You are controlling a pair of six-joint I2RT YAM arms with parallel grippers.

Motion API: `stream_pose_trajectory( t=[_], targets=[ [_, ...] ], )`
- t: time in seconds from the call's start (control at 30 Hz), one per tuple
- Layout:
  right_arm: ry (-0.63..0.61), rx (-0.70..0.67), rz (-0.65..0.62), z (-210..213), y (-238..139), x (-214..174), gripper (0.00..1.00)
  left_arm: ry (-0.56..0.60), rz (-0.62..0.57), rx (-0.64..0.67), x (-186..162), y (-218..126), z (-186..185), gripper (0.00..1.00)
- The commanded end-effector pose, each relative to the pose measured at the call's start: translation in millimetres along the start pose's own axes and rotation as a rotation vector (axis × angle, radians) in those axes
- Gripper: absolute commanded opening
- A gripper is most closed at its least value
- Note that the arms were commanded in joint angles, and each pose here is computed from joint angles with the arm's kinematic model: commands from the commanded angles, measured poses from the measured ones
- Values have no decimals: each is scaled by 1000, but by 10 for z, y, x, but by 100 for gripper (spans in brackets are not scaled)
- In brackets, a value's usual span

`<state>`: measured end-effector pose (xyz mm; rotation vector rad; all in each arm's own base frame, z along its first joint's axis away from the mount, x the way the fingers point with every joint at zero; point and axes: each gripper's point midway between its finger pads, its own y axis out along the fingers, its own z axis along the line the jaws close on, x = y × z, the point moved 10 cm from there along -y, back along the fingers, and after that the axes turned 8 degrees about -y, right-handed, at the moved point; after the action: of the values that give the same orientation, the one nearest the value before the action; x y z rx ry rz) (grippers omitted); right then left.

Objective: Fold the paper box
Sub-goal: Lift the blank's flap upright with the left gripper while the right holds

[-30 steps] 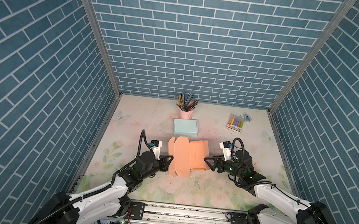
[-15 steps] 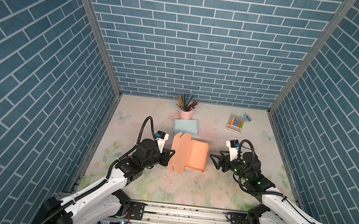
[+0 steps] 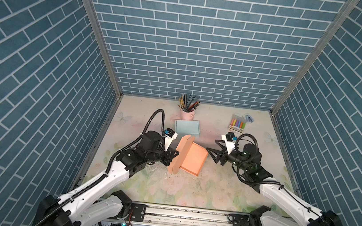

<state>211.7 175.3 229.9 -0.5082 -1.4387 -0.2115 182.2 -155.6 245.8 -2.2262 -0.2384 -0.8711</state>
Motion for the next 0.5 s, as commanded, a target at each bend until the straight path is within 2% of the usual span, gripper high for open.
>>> stream_pose_trajectory(
  t=[0.0, 0.17, 0.47],
  targets=[
    [-180, 189, -75, 58, 95, 222, 76, 85, 75, -52, 9, -23, -129, 0],
    [-197, 289, -57, 45, 222, 141, 78, 123, 118, -53, 67, 16, -173, 0],
    [-187, 323, 15, -58, 435, 24, 75, 176, 184, -48, 101, 85, -243, 0]
  ],
)
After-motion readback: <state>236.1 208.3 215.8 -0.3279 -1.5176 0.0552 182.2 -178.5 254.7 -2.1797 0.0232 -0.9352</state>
